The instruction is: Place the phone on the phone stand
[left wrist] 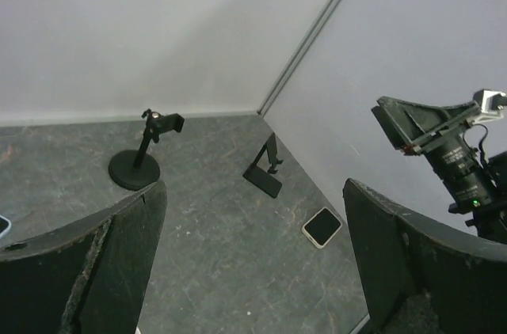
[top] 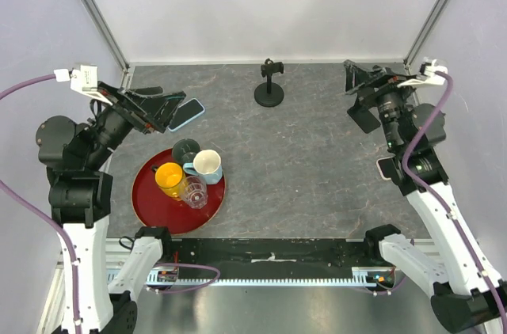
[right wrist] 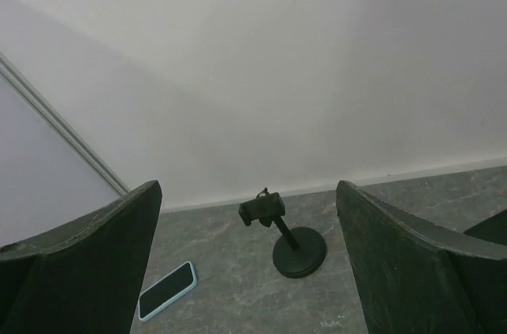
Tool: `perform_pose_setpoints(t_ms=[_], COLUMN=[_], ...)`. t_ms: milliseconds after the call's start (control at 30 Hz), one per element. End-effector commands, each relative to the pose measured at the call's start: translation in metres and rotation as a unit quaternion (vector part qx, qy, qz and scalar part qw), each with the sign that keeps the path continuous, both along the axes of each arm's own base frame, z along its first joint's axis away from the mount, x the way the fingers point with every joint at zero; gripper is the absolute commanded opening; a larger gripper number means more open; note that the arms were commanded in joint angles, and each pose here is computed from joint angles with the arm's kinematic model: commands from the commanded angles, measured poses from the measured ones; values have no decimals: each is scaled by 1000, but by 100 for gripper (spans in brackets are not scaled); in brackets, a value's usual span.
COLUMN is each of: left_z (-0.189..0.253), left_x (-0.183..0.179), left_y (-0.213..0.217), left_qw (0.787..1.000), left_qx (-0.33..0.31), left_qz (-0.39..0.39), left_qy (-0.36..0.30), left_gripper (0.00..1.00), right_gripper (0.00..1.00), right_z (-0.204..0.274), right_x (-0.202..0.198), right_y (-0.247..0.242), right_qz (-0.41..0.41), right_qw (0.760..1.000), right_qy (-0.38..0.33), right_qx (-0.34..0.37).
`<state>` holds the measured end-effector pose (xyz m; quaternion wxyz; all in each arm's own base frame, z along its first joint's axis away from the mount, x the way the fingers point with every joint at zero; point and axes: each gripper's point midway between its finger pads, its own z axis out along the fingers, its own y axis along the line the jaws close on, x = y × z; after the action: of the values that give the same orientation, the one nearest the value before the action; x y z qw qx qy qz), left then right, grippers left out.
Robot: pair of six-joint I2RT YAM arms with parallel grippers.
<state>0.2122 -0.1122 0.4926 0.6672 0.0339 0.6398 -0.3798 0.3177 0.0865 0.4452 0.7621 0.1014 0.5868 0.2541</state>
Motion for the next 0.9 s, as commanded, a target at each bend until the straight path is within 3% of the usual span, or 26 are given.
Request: perform_pose_setpoints(t_ms=[0, 167, 300, 500, 633, 767, 867], left_z=[-7, -53, -90, -158, -185, -186, -181], left_x=[-2, 26, 44, 65, 78, 91, 103], left_y=[-10, -12, -15, -29, -31, -34, -38], left_qw=[999, 995, 989, 973, 967, 969, 971], left_qx=[-8, -22, -25, -17, -1, 12, 28], left_qz=[-39, -47, -58, -90, -91, -92, -94], left_qy=[19, 81, 130, 212, 238, 230, 220], left_gripper=[99, 98, 98, 94, 90, 89, 89], right_gripper=[98, 98, 98, 98, 98, 98, 91], right_z=[-19, -59, -130, -199, -229, -226, -232], right_x=[34, 74, 126, 184, 198, 211, 220], right_y=[16, 48, 81, 100, 122, 142, 154], right_qz=[-2, 43, 81, 78, 128, 139, 154], right_qw=[999, 994, 973, 955, 947, 954, 949], right_qy=[39, 98, 203, 261, 239, 164, 147], right_qx=[-7, -37, -71, -114, -171, -207, -232])
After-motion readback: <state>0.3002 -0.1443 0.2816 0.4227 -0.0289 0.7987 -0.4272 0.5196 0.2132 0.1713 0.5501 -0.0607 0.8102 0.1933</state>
